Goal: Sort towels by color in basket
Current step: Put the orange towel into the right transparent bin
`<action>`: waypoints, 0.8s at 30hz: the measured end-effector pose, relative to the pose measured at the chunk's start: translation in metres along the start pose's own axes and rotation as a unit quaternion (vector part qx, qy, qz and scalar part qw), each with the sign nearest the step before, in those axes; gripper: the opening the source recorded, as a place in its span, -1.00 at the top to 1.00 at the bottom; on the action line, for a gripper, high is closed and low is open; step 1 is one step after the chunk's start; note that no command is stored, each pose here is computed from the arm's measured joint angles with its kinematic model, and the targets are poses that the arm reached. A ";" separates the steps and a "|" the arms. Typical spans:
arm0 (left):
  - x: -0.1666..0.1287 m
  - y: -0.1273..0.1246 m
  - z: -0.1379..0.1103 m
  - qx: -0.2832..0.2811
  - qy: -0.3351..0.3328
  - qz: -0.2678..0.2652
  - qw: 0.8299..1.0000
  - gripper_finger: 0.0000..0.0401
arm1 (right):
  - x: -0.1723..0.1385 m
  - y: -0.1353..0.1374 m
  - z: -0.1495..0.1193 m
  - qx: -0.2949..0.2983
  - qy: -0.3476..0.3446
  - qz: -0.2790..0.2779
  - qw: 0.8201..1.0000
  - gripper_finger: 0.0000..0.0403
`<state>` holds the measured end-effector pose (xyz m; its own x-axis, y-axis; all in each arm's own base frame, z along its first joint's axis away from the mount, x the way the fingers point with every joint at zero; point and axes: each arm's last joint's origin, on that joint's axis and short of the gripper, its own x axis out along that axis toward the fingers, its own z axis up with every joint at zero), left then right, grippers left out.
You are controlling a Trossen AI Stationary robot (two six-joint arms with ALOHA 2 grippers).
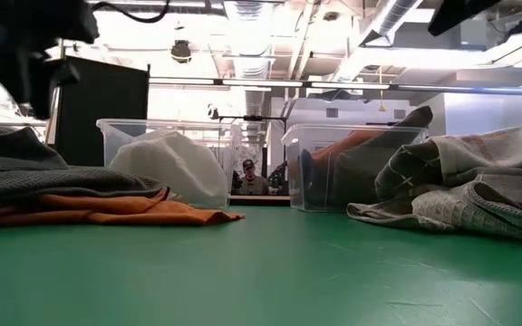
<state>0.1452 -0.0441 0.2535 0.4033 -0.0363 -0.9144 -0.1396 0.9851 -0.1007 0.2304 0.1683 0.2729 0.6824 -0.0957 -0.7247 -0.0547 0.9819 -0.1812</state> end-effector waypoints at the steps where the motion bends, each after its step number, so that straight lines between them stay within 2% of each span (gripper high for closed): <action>1: 0.004 -0.003 -0.003 0.013 0.005 0.004 1.000 -0.02 | 0.001 -0.001 0.001 0.002 -0.001 -0.001 1.000 -0.19; 3: 0.012 -0.009 -0.006 0.031 0.013 0.008 0.999 -0.14 | 0.002 -0.004 0.002 0.005 0.000 -0.005 1.000 -0.19; 10: 0.035 -0.020 -0.011 0.044 0.061 0.029 0.997 -0.62 | 0.005 -0.008 0.005 0.016 -0.004 -0.010 1.000 -0.19; 14: 0.056 -0.025 -0.013 0.052 0.080 0.031 0.995 -0.76 | 0.005 -0.008 0.006 0.018 -0.011 -0.007 1.000 -0.19; 17: 0.075 -0.027 -0.016 0.056 0.092 0.043 0.993 -0.77 | 0.005 -0.008 0.006 0.018 -0.013 -0.006 1.000 -0.19; 20: 0.087 -0.028 -0.016 0.049 0.114 0.070 0.990 -0.70 | 0.005 -0.007 0.007 0.018 -0.014 -0.005 1.000 -0.19; 24: 0.101 -0.032 -0.013 0.060 0.111 0.075 0.989 -0.36 | 0.004 -0.007 0.007 0.017 -0.014 -0.004 1.000 -0.19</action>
<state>0.1789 -0.0817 0.1597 0.1767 0.0890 -0.9802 -0.0700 0.9945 0.0776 0.2386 0.1622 0.2753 0.7033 -0.1003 -0.7038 -0.0235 0.9862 -0.1640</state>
